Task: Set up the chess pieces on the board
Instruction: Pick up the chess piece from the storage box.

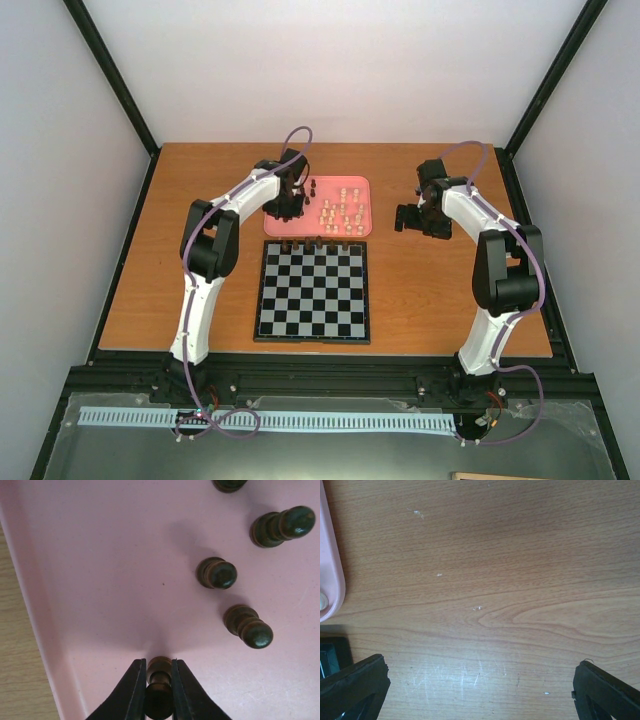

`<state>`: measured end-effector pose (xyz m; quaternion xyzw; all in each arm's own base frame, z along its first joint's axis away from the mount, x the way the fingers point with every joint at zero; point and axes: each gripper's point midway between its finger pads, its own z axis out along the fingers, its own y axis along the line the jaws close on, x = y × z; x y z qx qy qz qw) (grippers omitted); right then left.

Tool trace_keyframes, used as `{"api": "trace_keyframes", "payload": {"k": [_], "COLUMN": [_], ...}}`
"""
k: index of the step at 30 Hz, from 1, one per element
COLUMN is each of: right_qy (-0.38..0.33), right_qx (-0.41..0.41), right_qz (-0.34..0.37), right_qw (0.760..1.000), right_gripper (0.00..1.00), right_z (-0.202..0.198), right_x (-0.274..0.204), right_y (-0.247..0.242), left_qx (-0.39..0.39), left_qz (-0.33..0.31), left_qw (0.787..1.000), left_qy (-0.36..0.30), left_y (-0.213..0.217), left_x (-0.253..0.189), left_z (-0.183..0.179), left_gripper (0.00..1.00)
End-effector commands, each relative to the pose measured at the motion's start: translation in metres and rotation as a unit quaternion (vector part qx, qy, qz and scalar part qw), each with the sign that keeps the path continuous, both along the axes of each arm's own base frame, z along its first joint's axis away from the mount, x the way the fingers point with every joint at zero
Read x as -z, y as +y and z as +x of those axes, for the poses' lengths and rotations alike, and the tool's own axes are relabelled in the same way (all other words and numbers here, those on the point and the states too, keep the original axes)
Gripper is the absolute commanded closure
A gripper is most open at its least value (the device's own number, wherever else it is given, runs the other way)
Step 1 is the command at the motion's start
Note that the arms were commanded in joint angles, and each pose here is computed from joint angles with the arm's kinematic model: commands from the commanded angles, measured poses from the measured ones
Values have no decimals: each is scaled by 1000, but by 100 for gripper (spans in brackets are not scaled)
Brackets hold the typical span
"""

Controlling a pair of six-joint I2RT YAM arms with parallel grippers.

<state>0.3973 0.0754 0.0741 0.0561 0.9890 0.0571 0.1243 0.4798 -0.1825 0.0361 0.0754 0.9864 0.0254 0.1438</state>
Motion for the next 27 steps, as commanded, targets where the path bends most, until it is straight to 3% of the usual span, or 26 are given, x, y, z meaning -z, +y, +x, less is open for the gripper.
{"api": "trace_keyframes", "payload": {"k": [1, 6, 12, 20, 27], "right_qy": [-6, -6, -12, -17, -17], "right_qx": [-1, -3, -7, -9, -5], "right_qz": [-4, -4, 3, 8, 15], "right_qw": [1000, 1000, 1000, 1000, 1000], "right_gripper": [0, 0, 0, 0, 0], "right_z": [2, 2, 5, 7, 2], "right_x": [-4, -5, -9, -10, -7], "right_y": [1, 0, 3, 6, 9], "left_qx": [-4, -15, -52, -74, -87], "left_qz": [4, -1, -17, -9, -83], "left_qw": [1000, 998, 995, 996, 991], "left_qy": [-23, -55, -81, -48, -52], "left_y": [5, 9, 25, 50, 35], "left_x": [-21, -64, -109, -103, -90], "left_z": [6, 4, -25, -83, -97], "left_gripper": [98, 99, 99, 99, 99]}}
